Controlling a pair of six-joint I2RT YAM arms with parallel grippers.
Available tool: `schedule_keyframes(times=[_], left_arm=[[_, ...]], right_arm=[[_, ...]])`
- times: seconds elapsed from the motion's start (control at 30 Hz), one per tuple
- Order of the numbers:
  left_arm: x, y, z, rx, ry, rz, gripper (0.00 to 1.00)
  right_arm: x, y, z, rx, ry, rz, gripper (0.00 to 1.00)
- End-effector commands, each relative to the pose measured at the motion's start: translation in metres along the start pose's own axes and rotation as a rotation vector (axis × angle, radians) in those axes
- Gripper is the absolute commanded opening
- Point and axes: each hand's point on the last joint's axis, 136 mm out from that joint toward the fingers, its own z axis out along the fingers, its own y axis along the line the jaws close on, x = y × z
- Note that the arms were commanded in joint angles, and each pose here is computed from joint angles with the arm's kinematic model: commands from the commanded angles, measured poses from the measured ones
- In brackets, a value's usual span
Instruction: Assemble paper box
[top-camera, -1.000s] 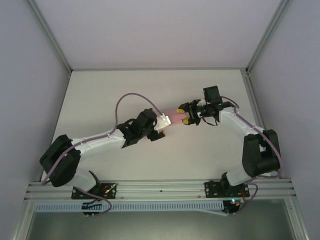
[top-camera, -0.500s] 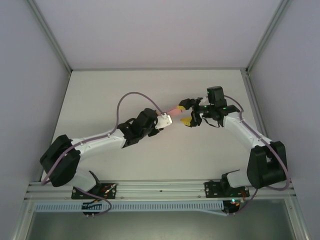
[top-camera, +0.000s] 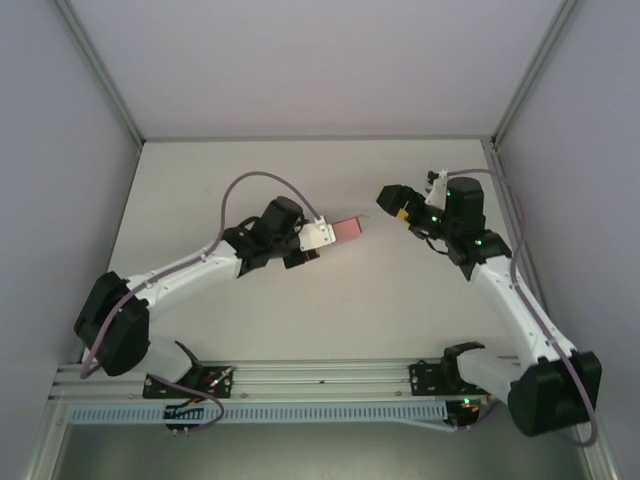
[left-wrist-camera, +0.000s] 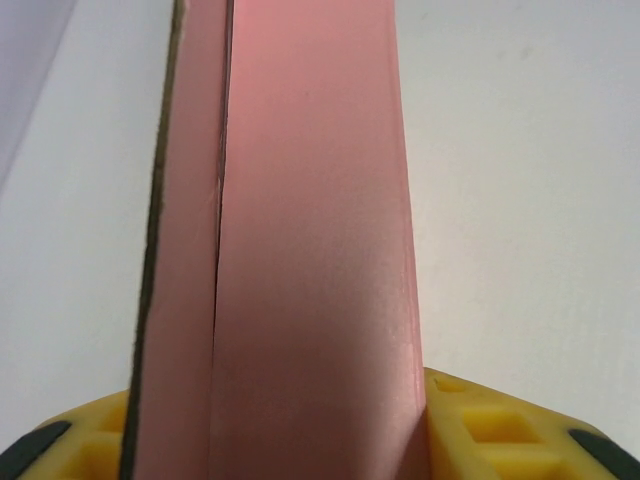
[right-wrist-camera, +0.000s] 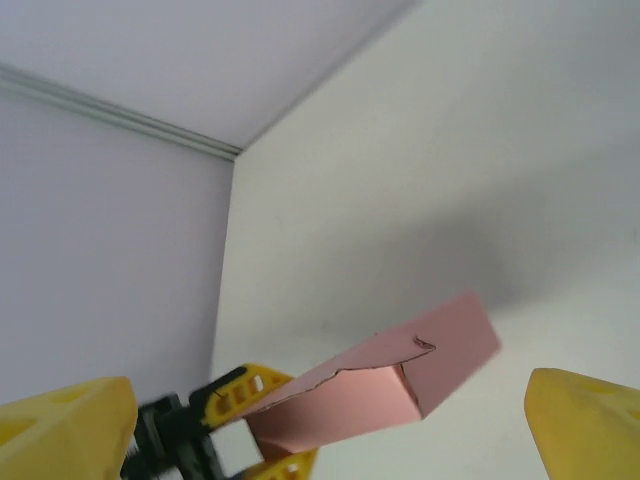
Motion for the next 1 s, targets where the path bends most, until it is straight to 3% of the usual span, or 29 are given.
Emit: schedule_keyframes(times=[0.0,0.1,0.5,0.6,0.8,0.97], left_arm=[[0.007,-0.045,-0.015,0.347,-0.016,0.022,0.37],[0.021,-0.046,-0.009,0.414,-0.011,-0.009,0.37],[0.046,-0.043,0.024,0.475,0.102,-0.099,0.4],[0.048,-0.044,0.026,0.478,0.106,-0.101,0.4],[0.051,-0.039,0.028,0.448,0.126,-0.114,0.4],[0.052,-0.032,0.032,0.412,0.142,-0.139,0.4]], right_arm=[[0.011,0.026,-0.013,-0.137,-0.019,-0.502,1.0],[0.043,0.026,-0.014,-0.206,0.118,-0.628,0.96],[0.088,-0.04,0.054,-0.012,0.448,-0.699,0.77],[0.095,-0.055,0.066,0.049,0.534,-0.705,0.65],[0.09,-0.057,0.072,0.119,0.539,-0.711,0.23],[0.099,-0.042,0.063,0.125,0.56,-0.631,0.05]])
